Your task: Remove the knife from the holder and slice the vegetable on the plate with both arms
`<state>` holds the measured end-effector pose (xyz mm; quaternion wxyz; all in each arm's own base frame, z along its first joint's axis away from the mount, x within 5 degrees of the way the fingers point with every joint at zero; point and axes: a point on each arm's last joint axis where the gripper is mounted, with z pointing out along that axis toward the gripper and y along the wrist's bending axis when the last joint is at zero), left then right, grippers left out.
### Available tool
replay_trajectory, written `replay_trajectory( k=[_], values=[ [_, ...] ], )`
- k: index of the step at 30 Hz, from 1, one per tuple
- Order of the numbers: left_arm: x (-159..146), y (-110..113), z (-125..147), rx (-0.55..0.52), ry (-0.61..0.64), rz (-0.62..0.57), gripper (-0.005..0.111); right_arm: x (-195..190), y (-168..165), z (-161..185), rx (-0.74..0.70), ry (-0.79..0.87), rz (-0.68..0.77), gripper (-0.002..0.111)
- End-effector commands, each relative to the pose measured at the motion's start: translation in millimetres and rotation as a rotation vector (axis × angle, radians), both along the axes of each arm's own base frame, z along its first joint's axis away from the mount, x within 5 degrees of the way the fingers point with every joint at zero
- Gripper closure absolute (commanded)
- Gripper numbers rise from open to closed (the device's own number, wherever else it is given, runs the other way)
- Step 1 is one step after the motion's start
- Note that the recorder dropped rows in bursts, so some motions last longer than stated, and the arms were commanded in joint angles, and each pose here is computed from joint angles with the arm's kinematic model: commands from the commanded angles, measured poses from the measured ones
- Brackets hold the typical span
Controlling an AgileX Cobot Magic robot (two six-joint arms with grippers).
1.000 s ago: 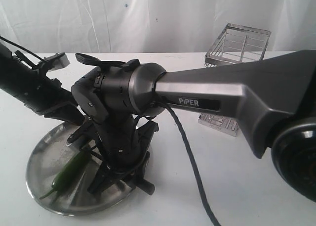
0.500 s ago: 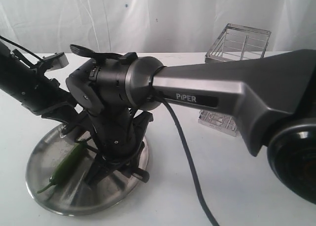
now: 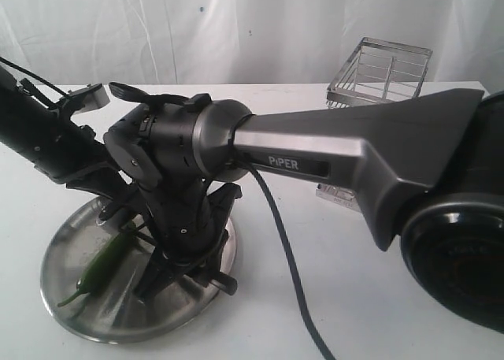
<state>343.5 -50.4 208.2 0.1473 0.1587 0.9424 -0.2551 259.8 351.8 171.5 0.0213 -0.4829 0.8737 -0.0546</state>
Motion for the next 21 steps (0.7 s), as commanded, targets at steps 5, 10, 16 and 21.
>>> replay_trajectory(
  k=[5,10,16,21],
  values=[
    [2.5,-1.8,-13.5,-0.003,0.046,-0.003,0.107,2.5,3.7,4.6,0.018,-0.012,0.012,0.107],
    [3.2,-0.3,-21.9,0.020,0.067,-0.017,0.107,2.5,3.7,4.7,0.018,-0.012,0.012,0.107],
    [2.6,-0.9,-29.2,0.013,0.109,-0.025,0.107,2.9,4.1,-0.2,0.009,-0.006,0.012,0.107],
    [1.3,-1.3,-27.5,0.009,0.116,-0.027,0.107,3.0,4.3,-2.2,0.005,-0.003,0.012,0.107]
  ],
)
